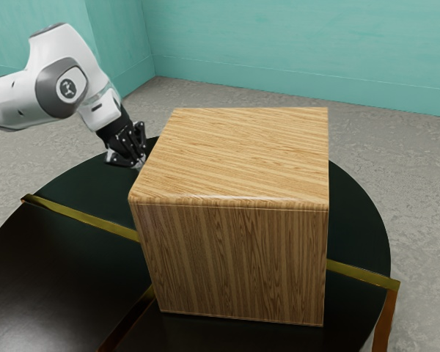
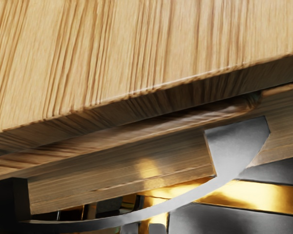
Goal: Push the drawer handle with one arm to close the drawer
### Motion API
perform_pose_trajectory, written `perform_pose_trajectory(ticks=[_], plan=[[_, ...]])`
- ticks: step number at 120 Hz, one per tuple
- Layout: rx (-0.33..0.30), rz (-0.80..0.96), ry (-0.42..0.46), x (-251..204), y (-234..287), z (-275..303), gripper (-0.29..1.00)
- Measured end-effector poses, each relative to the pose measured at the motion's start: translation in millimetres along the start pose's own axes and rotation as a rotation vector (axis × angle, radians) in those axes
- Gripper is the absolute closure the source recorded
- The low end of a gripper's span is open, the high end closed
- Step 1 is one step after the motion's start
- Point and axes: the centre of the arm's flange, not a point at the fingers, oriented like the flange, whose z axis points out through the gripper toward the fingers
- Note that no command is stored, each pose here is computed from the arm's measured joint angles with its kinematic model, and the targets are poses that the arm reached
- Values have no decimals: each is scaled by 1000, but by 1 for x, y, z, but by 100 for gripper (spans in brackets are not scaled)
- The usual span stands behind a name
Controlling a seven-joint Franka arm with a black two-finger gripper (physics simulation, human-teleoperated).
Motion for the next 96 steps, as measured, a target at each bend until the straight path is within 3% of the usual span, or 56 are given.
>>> perform_pose_trajectory(ticks=[22, 44, 71, 96], plan=[[32, -52, -19, -17, 15, -35, 78], [60, -167, -158, -51, 2, -123, 75], [26, -491, -250, -62, 8, -174, 32], [-5, -758, -279, -61, 14, -170, 12]])
